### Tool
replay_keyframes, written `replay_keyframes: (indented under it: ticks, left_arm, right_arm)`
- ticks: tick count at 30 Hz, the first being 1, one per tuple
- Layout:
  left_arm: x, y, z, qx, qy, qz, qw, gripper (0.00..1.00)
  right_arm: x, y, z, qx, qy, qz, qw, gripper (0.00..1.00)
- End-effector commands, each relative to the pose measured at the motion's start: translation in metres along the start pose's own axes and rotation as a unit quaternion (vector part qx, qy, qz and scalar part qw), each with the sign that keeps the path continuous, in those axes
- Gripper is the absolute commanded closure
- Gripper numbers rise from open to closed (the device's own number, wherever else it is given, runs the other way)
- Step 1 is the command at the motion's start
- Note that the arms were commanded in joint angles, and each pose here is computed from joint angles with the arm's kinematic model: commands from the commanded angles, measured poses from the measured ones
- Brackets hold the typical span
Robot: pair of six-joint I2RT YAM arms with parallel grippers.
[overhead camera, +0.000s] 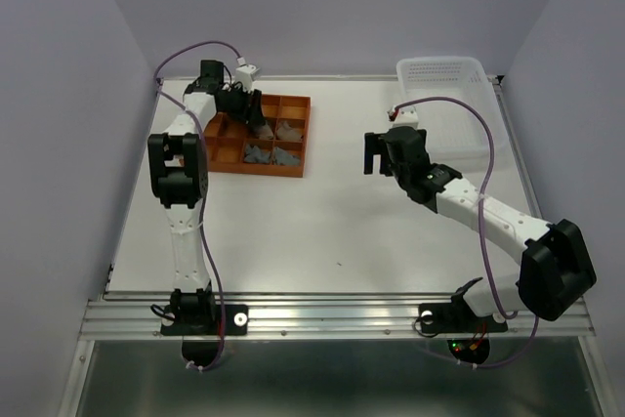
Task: Roll the socks
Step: Place the rolled socks into the container
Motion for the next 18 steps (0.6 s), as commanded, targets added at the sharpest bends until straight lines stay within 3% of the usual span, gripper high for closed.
replay_keyframes:
  ticks: [1,8,10,12,13,14,16,18]
  left_arm:
    - [-0.019,-0.051,-0.043,-0.054,0.034,-0.027,0.998,0.39]
    - [-0.035,-0.076,-0.058,-0.081,0.037,-0.047,0.995,0.37]
    - [-0.040,-0.076,-0.056,-0.092,-0.002,-0.062,0.994,0.42]
    - [-0.054,-0.076,-0.053,-0.105,-0.059,-0.089,0.989,0.57]
    - [-0.058,-0.076,-0.050,-0.108,-0.055,-0.099,0.988,0.67]
    - [-0.072,-0.085,-0.056,-0.130,-0.085,-0.106,0.982,0.84]
    - [-0.096,-0.076,-0.040,-0.131,-0.127,-0.125,0.975,0.96]
    - [-0.106,-0.075,-0.039,-0.133,-0.151,-0.153,0.967,1.00]
  right_arm:
    - [-0.001,-0.007,-0.013,-0.032,0.017,-0.012,0.999,0.00]
    - [0.001,-0.007,-0.013,-0.030,0.020,-0.022,0.999,0.00]
    - [0.001,-0.007,-0.013,-0.029,0.020,-0.023,0.999,0.00]
    - [0.002,-0.007,-0.012,-0.027,0.021,-0.026,0.999,0.00]
    - [0.002,-0.007,-0.012,-0.027,0.021,-0.027,0.999,0.00]
    - [0.001,-0.007,-0.012,-0.027,0.020,-0.027,0.999,0.00]
    - [0.001,-0.007,-0.012,-0.027,0.018,-0.026,0.999,0.00]
    - [0.001,-0.007,-0.011,-0.026,0.016,-0.027,0.999,0.00]
Point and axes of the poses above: each gripper's point midway between its finger pads, its own y axis out along the fingers, its own x axis along the line the jaws close on, z = x × y, the point moved 9 cm from there along -y, back along the fingers, and after that the axes turned 2 degrees about y, right-handed, at the moved point
